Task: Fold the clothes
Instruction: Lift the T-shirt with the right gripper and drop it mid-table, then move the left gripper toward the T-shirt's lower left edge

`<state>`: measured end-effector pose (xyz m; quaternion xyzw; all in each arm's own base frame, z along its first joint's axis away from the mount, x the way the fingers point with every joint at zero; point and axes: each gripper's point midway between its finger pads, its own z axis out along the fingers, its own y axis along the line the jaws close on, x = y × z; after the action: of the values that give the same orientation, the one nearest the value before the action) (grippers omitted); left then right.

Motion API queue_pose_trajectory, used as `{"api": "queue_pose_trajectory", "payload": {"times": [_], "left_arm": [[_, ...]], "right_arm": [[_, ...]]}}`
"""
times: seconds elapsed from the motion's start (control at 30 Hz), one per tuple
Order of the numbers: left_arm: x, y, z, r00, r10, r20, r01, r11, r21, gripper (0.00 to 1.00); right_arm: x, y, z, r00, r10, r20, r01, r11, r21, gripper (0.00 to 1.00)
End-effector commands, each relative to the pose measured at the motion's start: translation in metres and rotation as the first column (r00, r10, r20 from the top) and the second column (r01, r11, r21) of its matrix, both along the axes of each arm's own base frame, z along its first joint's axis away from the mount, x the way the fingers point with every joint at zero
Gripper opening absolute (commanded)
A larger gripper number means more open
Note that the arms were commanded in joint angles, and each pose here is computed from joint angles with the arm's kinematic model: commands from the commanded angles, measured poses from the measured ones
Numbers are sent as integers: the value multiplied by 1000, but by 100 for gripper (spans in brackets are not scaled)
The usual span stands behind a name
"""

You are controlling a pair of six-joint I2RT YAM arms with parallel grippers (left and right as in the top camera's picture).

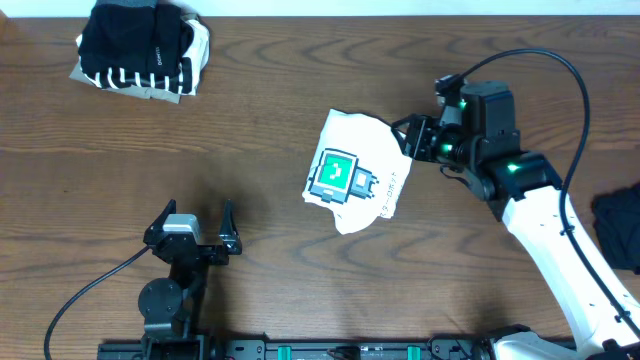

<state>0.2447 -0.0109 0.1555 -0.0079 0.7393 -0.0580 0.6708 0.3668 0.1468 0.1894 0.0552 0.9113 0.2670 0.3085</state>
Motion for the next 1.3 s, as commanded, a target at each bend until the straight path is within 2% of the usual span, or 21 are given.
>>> {"api": "queue_pose_trajectory", "payload": {"times": [0.0, 0.1, 0.13, 0.17, 0.2, 0.23, 0.4, 1.27], "left_arm": [[-1, 0, -14, 999, -7, -42, 7, 1000, 14, 98], [-1, 0, -14, 999, -7, -42, 7, 1000, 14, 98], [-1, 0, -14, 999, -7, -42, 7, 1000, 14, 98], [-1, 0, -14, 999, -7, -42, 7, 1000, 14, 98], [-1, 0, -14, 999, -7, -42, 7, 1000, 14, 98], [-1, 0, -14, 999, -7, -42, 7, 1000, 14, 98], [-1, 0, -14, 999, -6, -42, 7, 1000, 14, 98], [-1, 0, -14, 999, -7, -42, 7, 1000, 13, 98]], "right_arm": [[2, -26, 4, 998, -58, 23, 59, 995, -84, 61], [-12, -31, -9, 997, -59, -58, 53, 994, -98, 72], [-18, -31, -13, 994, -53, -91, 44, 994, -100, 79], [-25, -30, -18, 991, -46, -126, 34, 994, -100, 89], [-31, -29, -21, 988, -40, -152, 25, 995, -100, 96], [-36, -29, -26, 983, -38, -178, 19, 994, -107, 97], [-53, -25, -38, 968, -20, -250, -13, 992, -128, 99], [-64, -29, -46, 953, -29, -302, -19, 988, -155, 99]]}}
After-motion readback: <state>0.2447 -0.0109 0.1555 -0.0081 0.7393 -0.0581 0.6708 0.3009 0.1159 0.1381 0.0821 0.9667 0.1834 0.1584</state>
